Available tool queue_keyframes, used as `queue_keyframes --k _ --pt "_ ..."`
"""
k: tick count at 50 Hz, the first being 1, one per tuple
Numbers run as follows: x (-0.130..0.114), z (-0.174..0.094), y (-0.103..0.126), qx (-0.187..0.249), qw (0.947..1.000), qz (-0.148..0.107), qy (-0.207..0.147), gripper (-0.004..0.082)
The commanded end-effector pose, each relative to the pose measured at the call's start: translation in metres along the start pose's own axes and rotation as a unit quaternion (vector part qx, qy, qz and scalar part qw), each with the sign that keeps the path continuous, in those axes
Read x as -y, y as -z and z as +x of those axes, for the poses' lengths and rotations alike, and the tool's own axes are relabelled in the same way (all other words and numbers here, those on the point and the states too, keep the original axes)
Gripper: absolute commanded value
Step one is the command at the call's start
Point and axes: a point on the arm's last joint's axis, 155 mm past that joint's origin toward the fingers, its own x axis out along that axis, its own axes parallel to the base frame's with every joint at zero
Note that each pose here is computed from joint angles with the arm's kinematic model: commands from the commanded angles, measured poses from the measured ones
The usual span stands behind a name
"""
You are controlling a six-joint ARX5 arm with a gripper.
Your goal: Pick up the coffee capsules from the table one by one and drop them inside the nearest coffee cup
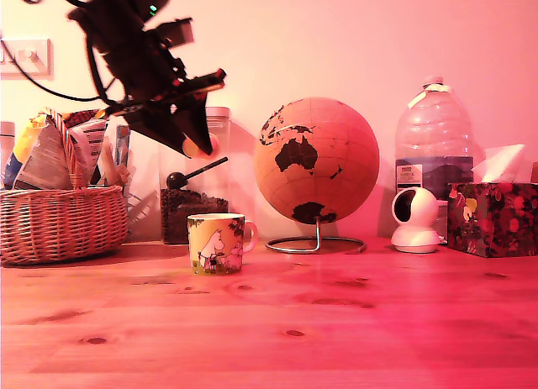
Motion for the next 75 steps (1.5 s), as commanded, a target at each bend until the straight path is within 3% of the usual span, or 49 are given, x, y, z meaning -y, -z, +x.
queue_keyframes --k 1,19,36,52,56,75 --pt "-0.004 0.013 0.006 -0.017 0.9999 -0.001 -0.001 0.0102" --pt "-0.013 0.050 0.024 -0.073 0.9973 -0.011 -0.004 0.0102" --pt "-0.023 0.076 0.033 -0.091 0.9958 -0.008 -0.008 0.0102" --pt "-0.025 0.084 0.043 -0.108 0.9941 -0.007 -0.009 0.0102" --pt "-0.025 0.084 0.042 -0.107 0.9942 0.002 -0.008 0.0102" --pt "-0.027 0.084 0.037 -0.098 0.9952 0.003 -0.009 0.0113"
